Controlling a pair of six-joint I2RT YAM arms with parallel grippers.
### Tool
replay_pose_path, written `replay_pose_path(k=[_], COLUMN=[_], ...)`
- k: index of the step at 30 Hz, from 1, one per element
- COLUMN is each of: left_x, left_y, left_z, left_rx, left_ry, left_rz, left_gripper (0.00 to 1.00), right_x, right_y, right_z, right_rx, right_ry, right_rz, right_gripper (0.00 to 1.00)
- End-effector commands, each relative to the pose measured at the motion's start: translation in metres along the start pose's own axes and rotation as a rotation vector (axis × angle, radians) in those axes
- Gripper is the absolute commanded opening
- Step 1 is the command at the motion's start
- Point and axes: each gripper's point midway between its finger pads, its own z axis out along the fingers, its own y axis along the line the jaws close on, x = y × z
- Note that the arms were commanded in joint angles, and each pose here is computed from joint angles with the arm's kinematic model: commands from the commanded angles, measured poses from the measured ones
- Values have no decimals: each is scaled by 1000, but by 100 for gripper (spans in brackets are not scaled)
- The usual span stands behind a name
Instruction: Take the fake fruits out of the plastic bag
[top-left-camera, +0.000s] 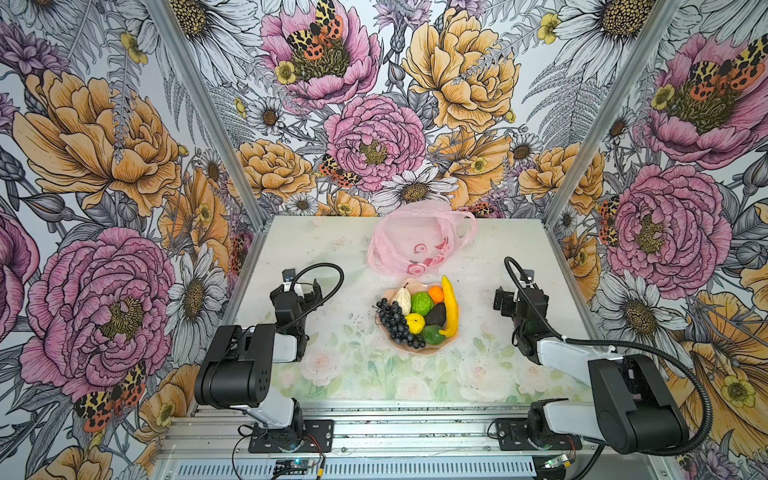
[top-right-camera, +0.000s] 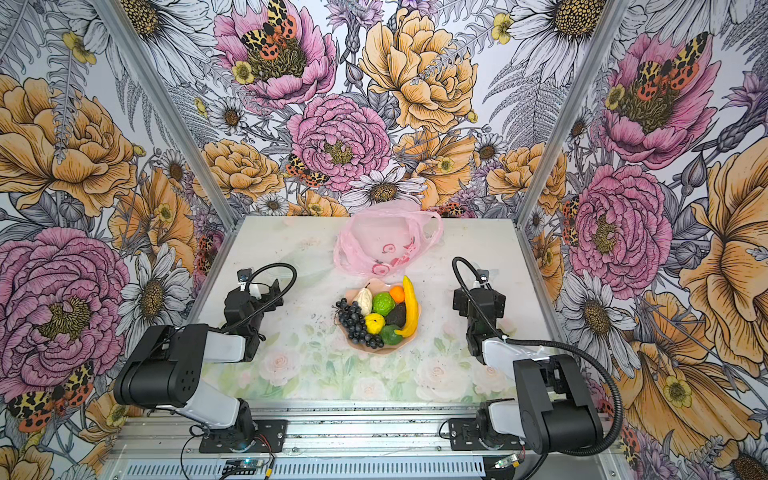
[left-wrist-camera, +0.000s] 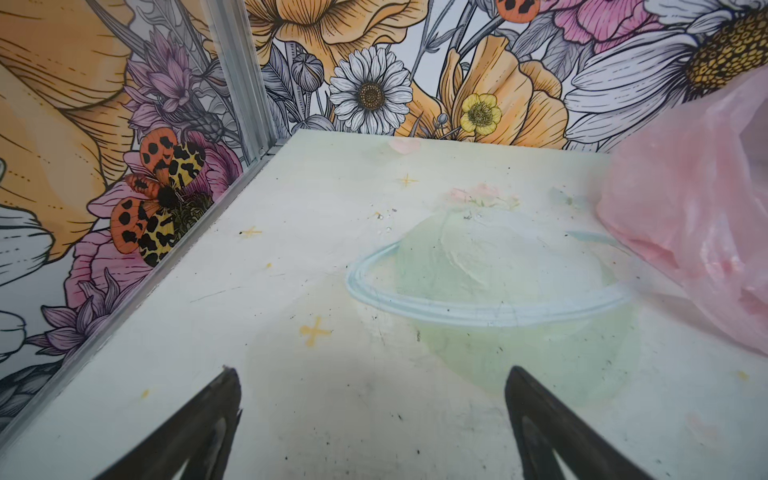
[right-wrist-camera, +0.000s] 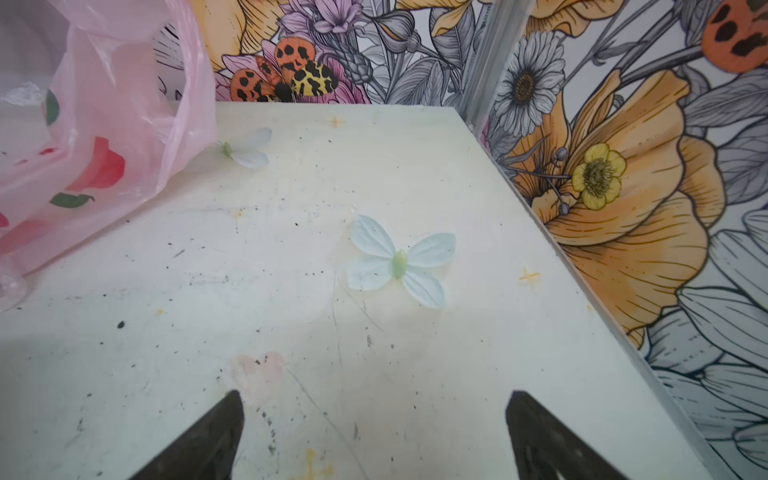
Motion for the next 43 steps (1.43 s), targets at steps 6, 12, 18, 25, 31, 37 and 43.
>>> replay_pose_path(k=[6, 12, 18, 25, 31, 37, 43], left_x=[-23, -23, -23, -23, -23, -23, -23], left_y=[-4, -4, -4, -4, -4, -4, -4], left_z=[4, 3, 3, 3, 3, 3, 3], left_rx=[29, 27, 27, 28, 27, 28, 27], left_ry=[-68, -70, -71, -71, -71, -71, -72], left_rz=[-48, -48, -48, -47, -47, -48, -47], left_gripper=[99, 99, 99, 99, 99, 99, 98], right_x=[-27, -24, -24, -24, -25, -24, -24], right_y=[7, -6, -21, -16, -9, -9, -9], right_z=[23, 30, 25, 27, 28, 30, 28], right_rx=[-106, -40, 65, 36, -4, -11, -11], right_ry=[-188, -144, -170, -163, -159, -147, -156], right_rz=[25, 58, 90, 74, 54, 60, 61], right_gripper=[99, 99, 100, 99, 99, 99, 100])
